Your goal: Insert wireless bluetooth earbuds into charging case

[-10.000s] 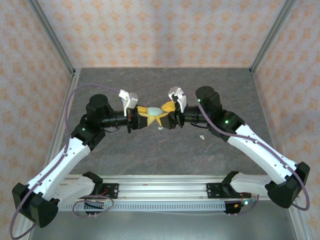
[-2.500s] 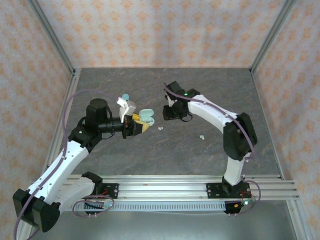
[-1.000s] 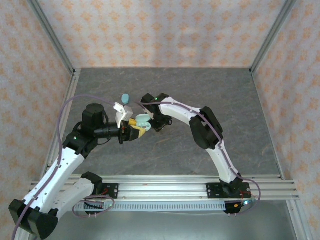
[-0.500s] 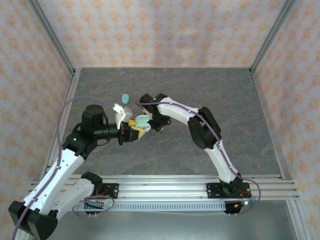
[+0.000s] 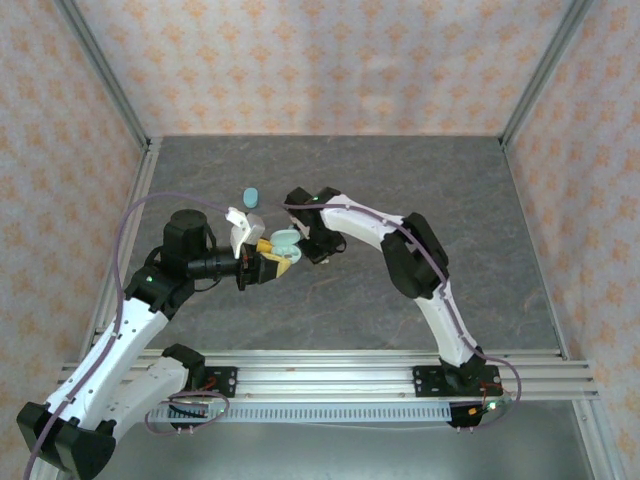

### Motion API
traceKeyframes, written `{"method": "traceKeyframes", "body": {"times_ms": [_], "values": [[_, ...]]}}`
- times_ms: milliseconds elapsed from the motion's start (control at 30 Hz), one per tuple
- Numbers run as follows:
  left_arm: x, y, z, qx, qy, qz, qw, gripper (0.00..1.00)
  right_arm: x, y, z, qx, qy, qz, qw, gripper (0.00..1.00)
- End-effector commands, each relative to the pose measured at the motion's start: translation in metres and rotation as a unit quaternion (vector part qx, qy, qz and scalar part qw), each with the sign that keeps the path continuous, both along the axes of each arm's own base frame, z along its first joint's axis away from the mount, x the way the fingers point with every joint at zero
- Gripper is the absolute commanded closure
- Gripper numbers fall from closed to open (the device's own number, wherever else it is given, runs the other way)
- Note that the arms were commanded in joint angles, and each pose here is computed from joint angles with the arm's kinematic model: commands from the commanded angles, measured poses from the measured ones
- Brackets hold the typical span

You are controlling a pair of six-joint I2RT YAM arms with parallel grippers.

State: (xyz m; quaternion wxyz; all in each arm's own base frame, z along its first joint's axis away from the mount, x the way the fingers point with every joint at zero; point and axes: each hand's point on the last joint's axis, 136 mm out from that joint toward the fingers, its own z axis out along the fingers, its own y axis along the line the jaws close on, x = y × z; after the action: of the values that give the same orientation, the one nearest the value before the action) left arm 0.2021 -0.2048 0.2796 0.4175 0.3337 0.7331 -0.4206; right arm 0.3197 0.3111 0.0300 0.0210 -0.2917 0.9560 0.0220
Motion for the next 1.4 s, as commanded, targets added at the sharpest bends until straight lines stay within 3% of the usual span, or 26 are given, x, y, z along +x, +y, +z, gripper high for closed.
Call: {"method": "traceKeyframes", "body": {"times_ms": [0,233,400,633,900,1233,1367], "values": [[0.009,0.001,0.012,-0.013,-0.028,0.014,0.999,0.90,0.007,-0.006,0.038,0.082,0.003,-0.091,0.992,0.92],[0.024,-0.005,0.027,-0.035,-0.059,0.013,0.998,0.91,0.015,-0.031,0.100,0.230,0.005,-0.219,0.948,0.93],[0.035,-0.012,0.044,-0.065,-0.085,0.008,0.994,0.91,-0.003,-0.043,0.159,0.281,-0.021,-0.234,0.931,0.94],[0.040,-0.029,0.056,-0.079,-0.121,-0.010,0.989,0.91,-0.037,-0.052,0.249,0.399,-0.079,-0.260,0.876,0.94],[0.040,-0.045,0.062,-0.072,-0.133,-0.040,0.988,0.92,-0.073,-0.054,0.326,0.488,-0.129,-0.258,0.824,0.94],[0.038,-0.049,0.061,-0.070,-0.135,-0.046,0.987,0.92,-0.095,-0.018,0.364,0.538,-0.125,-0.216,0.805,0.94],[0.038,-0.049,0.060,-0.067,-0.135,-0.044,0.988,0.92,-0.095,-0.002,0.360,0.532,-0.121,-0.201,0.814,0.94]]}}
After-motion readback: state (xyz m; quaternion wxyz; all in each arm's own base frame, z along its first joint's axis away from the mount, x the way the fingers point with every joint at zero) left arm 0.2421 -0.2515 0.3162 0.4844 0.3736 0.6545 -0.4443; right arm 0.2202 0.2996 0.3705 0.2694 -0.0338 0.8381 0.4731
